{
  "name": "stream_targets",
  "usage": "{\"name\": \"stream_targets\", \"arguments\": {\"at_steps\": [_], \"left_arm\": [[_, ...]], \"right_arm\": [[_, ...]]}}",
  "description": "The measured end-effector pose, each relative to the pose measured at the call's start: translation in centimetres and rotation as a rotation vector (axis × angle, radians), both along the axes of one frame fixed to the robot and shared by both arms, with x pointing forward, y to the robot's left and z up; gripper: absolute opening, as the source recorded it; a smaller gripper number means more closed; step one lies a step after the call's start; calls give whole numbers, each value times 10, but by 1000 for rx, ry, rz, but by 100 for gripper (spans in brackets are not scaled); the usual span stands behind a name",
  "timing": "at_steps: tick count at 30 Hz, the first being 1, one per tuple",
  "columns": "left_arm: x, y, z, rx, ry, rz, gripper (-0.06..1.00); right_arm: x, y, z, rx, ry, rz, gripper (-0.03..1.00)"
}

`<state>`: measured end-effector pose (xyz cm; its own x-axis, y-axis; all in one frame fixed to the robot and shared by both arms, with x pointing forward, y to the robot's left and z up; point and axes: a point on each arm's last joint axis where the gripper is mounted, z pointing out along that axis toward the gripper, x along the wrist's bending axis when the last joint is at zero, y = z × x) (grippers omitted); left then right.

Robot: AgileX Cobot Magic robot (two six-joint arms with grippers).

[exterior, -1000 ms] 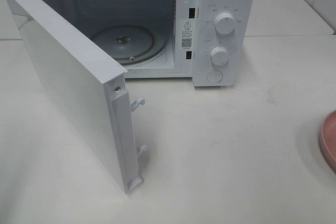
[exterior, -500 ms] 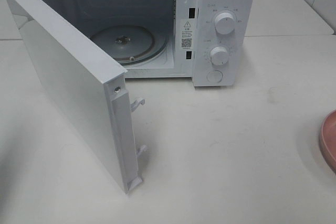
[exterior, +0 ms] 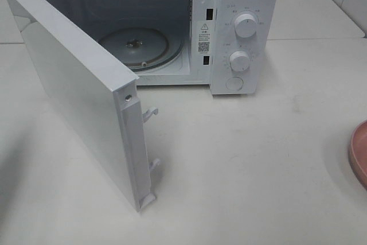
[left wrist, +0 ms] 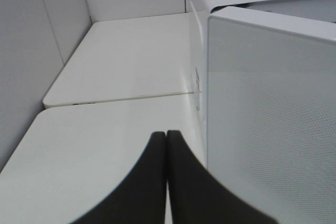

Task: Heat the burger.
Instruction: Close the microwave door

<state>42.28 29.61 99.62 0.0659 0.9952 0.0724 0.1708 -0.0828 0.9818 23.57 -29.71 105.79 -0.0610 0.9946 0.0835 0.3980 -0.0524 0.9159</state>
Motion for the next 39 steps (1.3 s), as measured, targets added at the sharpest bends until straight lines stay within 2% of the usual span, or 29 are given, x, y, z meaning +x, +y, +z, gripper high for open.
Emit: {"name": "stream_targets", "arguments": {"at_steps": [2, 5, 14, 16, 24, 39], "left_arm": [[8, -4, -11, -2, 37, -47, 0], [15, -7, -19, -19, 41, -77, 0], [30, -14, -35, -56, 70, -117, 0], [40, -32, -38, -50, 66, -200, 0], [54, -67, -44, -56, 68, -321, 0], [70, -116, -45, -81, 60, -355, 0]], "right_arm": [[0, 0, 0, 0, 0, 0, 76], [0, 0, 0, 0, 0, 0, 76], [0, 0, 0, 0, 0, 0, 76], [0, 0, 0, 0, 0, 0, 76], [0, 0, 0, 0, 0, 0, 76], [0, 0, 0, 0, 0, 0, 76]]}}
